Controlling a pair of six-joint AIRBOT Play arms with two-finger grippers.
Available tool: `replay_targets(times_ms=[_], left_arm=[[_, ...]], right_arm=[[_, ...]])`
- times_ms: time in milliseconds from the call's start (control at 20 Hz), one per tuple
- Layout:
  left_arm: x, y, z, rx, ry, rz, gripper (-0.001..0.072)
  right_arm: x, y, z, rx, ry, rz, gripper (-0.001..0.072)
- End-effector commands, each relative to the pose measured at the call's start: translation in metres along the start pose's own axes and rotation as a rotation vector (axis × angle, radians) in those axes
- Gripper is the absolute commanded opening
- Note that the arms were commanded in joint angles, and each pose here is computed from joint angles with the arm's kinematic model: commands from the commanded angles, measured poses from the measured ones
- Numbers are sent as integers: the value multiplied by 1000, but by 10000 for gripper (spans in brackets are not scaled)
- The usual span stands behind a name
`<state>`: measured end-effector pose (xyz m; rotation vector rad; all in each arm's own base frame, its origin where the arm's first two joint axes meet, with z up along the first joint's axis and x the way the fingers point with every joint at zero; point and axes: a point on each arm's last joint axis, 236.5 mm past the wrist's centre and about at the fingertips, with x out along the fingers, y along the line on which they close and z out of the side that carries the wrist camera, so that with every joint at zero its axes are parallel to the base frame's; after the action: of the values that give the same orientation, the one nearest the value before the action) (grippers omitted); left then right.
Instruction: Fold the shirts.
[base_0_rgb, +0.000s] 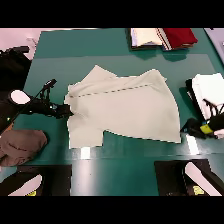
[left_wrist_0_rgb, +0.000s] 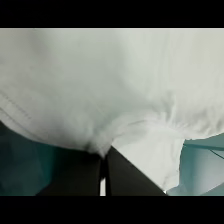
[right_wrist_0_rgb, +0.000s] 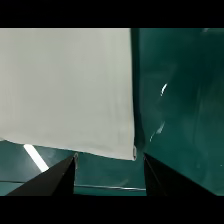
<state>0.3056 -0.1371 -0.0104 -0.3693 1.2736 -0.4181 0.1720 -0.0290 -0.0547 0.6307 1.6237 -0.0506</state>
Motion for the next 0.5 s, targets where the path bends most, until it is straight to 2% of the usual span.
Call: replay_targets(times_ms=[0, 100, 250, 300, 350, 400, 450], left_arm=[[-3, -2, 4, 12, -12, 0, 27], [-3, -2, 4, 12, -13, -1, 27], [-3, -2, 4, 11, -11, -1, 27], [-3, -2, 4, 12, -11, -1, 27], [-3, -2, 4, 12, -11, -1, 26], [-4, -2, 4, 13, -13, 0, 26], [-7, -4, 7, 19, -24, 0, 26]], right_arm=[[38, -17, -31, 110, 105, 49, 490], [46, 0, -22, 96, 97, 111, 480], [53, 27, -3, 57, 56, 165, 428], [54, 31, 0, 20, 58, 151, 335], [53, 37, 2, -21, 60, 141, 154], [49, 45, 8, -68, 48, 131, 18], [42, 55, 16, -119, 22, 122, 18]])
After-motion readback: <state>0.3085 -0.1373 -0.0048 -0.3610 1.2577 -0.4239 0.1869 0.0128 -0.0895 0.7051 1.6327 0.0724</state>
